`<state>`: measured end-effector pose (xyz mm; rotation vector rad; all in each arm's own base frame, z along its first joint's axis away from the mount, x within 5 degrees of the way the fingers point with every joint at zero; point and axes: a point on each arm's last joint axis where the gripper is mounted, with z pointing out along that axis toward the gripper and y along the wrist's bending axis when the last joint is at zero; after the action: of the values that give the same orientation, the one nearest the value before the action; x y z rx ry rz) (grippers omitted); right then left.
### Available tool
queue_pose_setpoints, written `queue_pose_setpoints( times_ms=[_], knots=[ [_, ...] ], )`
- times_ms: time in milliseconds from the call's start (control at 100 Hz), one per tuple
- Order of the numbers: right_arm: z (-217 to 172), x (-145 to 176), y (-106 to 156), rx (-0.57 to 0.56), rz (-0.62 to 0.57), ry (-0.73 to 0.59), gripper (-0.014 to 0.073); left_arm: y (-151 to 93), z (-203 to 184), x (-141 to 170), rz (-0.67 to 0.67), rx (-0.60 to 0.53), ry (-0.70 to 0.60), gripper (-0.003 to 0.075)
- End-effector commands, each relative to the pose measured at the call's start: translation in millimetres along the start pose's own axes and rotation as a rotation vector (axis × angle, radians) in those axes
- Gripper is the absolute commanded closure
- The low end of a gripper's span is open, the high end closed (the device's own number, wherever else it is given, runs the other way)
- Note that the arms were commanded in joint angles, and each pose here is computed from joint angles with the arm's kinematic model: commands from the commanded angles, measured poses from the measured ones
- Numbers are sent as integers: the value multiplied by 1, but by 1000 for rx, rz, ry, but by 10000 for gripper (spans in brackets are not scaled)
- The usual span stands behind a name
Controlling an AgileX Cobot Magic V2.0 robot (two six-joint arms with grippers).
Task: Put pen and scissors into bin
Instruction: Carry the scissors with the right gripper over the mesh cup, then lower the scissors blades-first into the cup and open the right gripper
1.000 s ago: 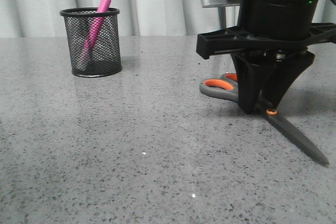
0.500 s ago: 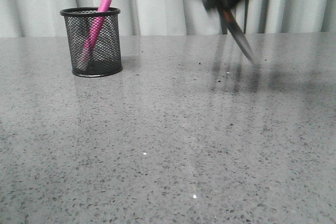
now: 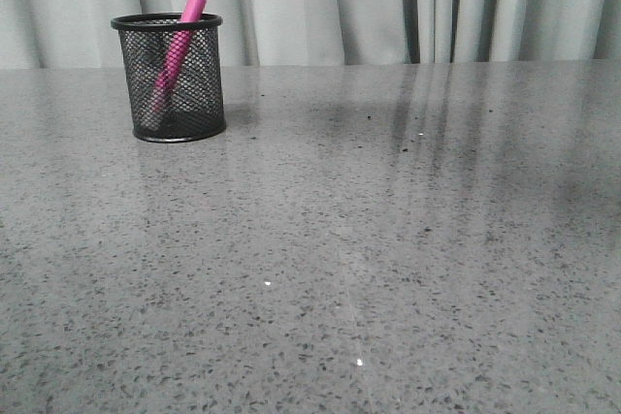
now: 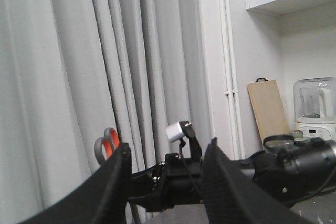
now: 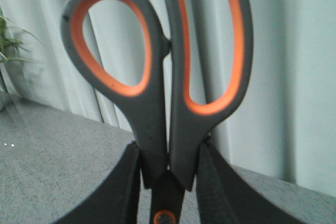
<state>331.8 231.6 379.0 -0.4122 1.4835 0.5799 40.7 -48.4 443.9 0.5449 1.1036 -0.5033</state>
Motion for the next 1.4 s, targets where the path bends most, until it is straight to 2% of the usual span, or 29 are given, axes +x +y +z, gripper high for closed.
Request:
queue_pose_setpoints(
  times_ms=[0,250,700,780,930,1020,1390],
  knots=[
    [6,-20,5,-55,-11,-237,653,2,1,-7,-13,-12,-23,435],
    [35,32,0,-70,-5,-218,653,1,2,7,-23,0,19,435],
    [48,65,9,-95,-16,-137,648,-1,3,18,-33,15,52,435],
    [50,69,11,-102,-18,-128,596,-1,3,18,-33,15,51,435],
    [52,76,11,-101,-17,-114,415,-2,3,18,-33,26,54,435],
    [52,77,11,-101,-17,-112,353,-3,3,18,-33,41,58,435],
    [52,75,11,-104,-17,-126,337,-6,-5,13,-23,42,29,435]
  ],
)
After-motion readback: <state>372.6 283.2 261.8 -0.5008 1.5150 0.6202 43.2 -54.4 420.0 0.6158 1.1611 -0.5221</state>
